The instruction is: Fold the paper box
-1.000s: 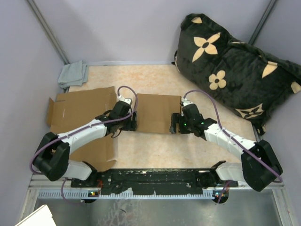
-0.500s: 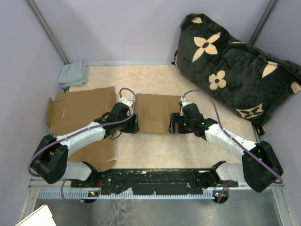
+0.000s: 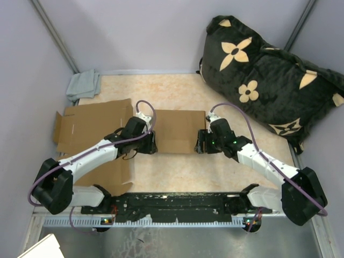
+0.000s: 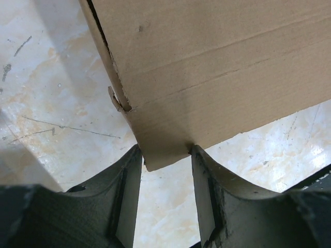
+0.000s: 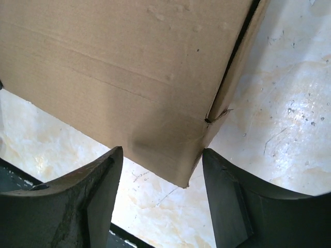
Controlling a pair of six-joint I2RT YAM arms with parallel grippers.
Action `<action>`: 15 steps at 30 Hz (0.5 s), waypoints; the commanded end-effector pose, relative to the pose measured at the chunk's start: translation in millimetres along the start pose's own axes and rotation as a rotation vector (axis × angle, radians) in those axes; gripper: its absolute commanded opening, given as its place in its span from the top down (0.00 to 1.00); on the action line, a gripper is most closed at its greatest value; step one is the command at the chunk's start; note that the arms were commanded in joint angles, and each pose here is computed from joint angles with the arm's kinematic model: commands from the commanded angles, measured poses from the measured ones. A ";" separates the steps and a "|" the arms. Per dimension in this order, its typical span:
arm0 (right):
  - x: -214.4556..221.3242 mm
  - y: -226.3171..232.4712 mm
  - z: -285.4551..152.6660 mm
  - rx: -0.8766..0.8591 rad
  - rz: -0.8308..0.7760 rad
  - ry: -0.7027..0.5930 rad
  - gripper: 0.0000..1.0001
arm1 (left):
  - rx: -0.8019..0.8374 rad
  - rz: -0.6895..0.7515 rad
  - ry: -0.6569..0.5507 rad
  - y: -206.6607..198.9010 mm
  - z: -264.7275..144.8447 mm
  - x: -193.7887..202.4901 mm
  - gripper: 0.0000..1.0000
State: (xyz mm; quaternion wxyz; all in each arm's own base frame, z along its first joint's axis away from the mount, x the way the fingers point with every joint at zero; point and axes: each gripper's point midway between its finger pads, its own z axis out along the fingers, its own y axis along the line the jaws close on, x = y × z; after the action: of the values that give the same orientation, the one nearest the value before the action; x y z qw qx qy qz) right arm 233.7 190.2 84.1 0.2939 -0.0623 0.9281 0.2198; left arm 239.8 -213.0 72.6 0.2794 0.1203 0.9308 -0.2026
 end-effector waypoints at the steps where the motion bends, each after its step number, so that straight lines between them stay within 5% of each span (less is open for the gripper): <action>1: -16.3 20.2 -13.0 -0.064 0.005 -0.041 0.37 | 0.046 -0.003 -0.024 -15.6 -14.8 -15.0 0.52; 15: -17.4 28.0 -24.0 -0.065 0.032 0.017 0.37 | 0.058 -0.014 0.006 -20.1 -20.7 -13.5 0.51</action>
State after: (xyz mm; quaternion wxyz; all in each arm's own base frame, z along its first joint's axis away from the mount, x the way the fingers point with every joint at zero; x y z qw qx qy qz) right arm 225.5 187.4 93.4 0.2679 -0.0505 0.9381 0.2137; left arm 232.1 -212.3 81.2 0.2588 0.1170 0.9370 -0.2036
